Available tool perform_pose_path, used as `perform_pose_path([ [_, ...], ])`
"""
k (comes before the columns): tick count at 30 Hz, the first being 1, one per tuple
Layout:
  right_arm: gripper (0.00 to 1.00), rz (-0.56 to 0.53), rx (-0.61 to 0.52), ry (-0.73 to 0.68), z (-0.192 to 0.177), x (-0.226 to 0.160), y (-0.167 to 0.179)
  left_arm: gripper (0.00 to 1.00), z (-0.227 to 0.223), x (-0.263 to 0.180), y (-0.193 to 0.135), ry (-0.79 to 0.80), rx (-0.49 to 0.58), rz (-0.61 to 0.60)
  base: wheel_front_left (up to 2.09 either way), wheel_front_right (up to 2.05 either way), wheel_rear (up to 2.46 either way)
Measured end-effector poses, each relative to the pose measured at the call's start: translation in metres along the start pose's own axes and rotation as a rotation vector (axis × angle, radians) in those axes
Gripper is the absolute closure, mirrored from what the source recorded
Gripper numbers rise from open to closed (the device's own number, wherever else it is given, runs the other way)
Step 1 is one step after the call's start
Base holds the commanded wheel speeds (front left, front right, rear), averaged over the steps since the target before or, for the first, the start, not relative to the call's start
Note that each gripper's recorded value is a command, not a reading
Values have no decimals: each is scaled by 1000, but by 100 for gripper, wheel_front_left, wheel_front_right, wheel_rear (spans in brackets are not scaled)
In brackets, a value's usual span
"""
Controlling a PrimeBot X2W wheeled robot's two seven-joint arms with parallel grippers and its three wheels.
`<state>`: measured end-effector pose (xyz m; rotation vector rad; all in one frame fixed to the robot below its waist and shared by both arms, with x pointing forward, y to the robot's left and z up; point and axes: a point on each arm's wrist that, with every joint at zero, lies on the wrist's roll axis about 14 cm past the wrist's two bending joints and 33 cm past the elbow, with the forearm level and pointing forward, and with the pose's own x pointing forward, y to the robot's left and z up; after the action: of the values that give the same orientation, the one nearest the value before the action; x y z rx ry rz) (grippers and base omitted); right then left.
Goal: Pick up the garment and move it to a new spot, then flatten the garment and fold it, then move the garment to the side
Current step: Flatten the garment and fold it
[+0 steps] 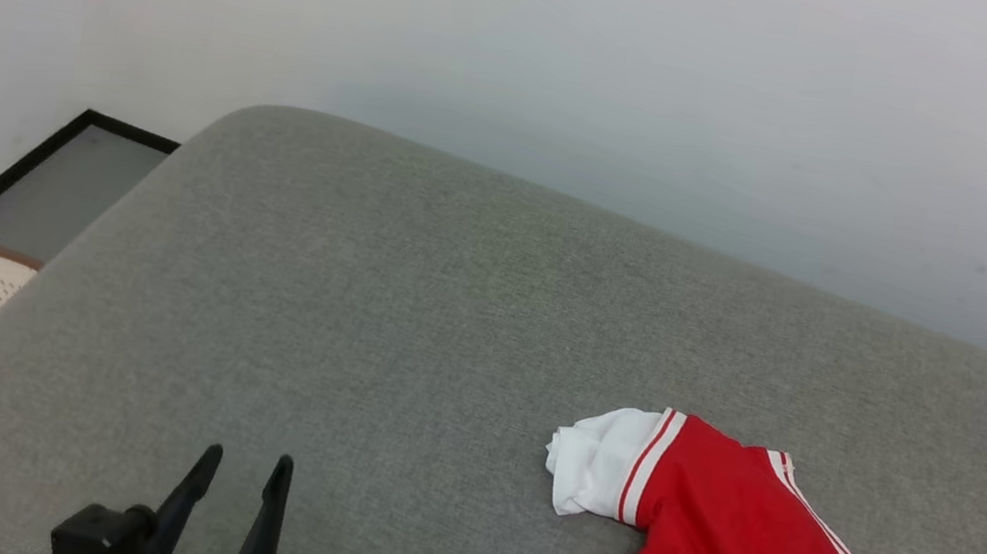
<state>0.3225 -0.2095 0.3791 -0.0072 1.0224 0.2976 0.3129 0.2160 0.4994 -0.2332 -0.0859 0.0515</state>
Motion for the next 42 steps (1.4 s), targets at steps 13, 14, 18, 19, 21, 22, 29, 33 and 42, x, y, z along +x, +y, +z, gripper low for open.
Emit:
perform_pose_path([
  [13, 0, -41, 26, -179, 40, -16, -8, 0, 4, 11, -14, -10, 12, -54, 0, 0, 0],
  [14, 0, -40, 34, -196, 41, -20, -9, 0, 4, 12, -15, -11, 13, -59, 0, 0, 0],
  [18, 0, -48, 51, -278, 47, -33, -14, 0, 5, 16, -22, -14, 12, -80, 0, 0, 0],
  [19, 0, -57, 51, -308, 52, -37, -17, 0, 5, 17, -24, -13, 10, -85, 0, 0, 0],
  [21, 0, -90, 50, -353, 59, -44, -26, 0, 2, 18, -28, -3, 12, -101, 0, 0, 0],
  [22, 0, -104, 47, -362, 61, -45, -29, 0, 1, 19, -30, 0, 11, -107, 0, 0, 0],
  [29, 0, -122, -4, -329, 83, -37, -26, 0, -2, 26, -39, 14, 22, -143, 0, 0, 0],
  [33, 0, -121, -30, -229, 83, -22, -22, 0, -2, 28, -43, 13, 24, -154, 0, 0, 0],
  [42, 0, -127, -5, -14, 79, 14, -22, 0, 2, 32, -29, 6, 27, -107, 0, 0, 0],
])
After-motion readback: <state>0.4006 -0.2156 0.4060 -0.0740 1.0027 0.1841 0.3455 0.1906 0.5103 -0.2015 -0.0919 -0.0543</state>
